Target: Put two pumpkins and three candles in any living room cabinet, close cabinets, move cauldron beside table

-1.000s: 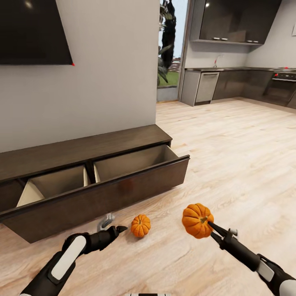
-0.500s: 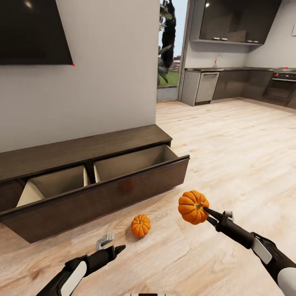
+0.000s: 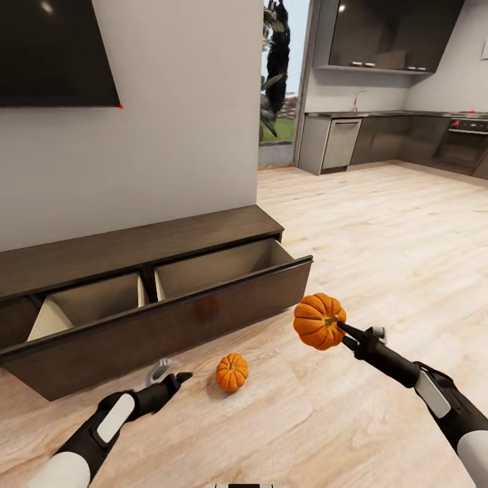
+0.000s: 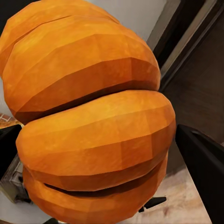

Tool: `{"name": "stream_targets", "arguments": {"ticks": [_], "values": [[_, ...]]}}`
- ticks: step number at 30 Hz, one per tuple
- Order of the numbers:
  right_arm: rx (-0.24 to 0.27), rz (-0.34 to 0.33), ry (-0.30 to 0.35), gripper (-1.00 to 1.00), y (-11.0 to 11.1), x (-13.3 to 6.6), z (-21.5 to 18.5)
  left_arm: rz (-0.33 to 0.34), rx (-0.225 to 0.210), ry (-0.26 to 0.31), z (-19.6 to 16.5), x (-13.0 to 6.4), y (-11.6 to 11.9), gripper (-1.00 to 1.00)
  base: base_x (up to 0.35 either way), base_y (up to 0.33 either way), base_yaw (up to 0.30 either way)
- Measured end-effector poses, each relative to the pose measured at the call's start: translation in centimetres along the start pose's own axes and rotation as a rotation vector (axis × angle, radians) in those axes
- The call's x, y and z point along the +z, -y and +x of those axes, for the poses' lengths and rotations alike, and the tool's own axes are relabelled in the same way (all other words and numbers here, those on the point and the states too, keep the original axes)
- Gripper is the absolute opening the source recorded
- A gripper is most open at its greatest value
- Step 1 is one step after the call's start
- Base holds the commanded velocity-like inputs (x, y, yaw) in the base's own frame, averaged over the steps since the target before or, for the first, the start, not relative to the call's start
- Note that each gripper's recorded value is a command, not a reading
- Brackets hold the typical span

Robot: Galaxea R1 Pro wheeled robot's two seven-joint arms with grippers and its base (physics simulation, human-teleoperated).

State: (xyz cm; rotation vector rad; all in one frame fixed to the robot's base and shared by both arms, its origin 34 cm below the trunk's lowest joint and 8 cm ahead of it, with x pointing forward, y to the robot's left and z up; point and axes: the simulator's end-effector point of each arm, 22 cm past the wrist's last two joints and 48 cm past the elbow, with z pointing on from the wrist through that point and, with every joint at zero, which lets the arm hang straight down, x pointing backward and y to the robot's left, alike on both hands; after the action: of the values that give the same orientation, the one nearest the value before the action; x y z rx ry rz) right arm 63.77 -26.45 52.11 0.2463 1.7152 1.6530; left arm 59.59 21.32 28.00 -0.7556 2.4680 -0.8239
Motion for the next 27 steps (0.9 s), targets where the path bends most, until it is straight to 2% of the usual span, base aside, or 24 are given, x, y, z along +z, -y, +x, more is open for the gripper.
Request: {"name": "stream_targets", "arguments": {"ticks": [3, 6, 20, 27], "values": [[-0.002, -0.002, 0.001, -1.0, -0.1, 0.0, -0.1, -0.048, -0.034, 0.005, -0.3, 0.0, -1.0, 1.0, 0.0, 0.0, 0.0], [0.007, -0.003, -0.004, -1.0, -0.1, 0.1, 0.0, -0.05, -0.045, 0.004, 0.1, 0.3, -0.3, 1.0, 0.0, 0.0, 0.0], [0.013, -0.004, -0.004, -1.0, -0.1, 0.2, 0.1, -0.052, -0.048, -0.003, 0.7, 0.6, 0.0, 1.0, 0.055, -0.233, 0.0], [0.015, -0.005, -0.004, -1.0, -0.1, 0.2, 0.2, -0.053, -0.049, -0.001, 0.6, 0.5, -0.1, 1.0, 0.261, 0.032, 0.0]]}}
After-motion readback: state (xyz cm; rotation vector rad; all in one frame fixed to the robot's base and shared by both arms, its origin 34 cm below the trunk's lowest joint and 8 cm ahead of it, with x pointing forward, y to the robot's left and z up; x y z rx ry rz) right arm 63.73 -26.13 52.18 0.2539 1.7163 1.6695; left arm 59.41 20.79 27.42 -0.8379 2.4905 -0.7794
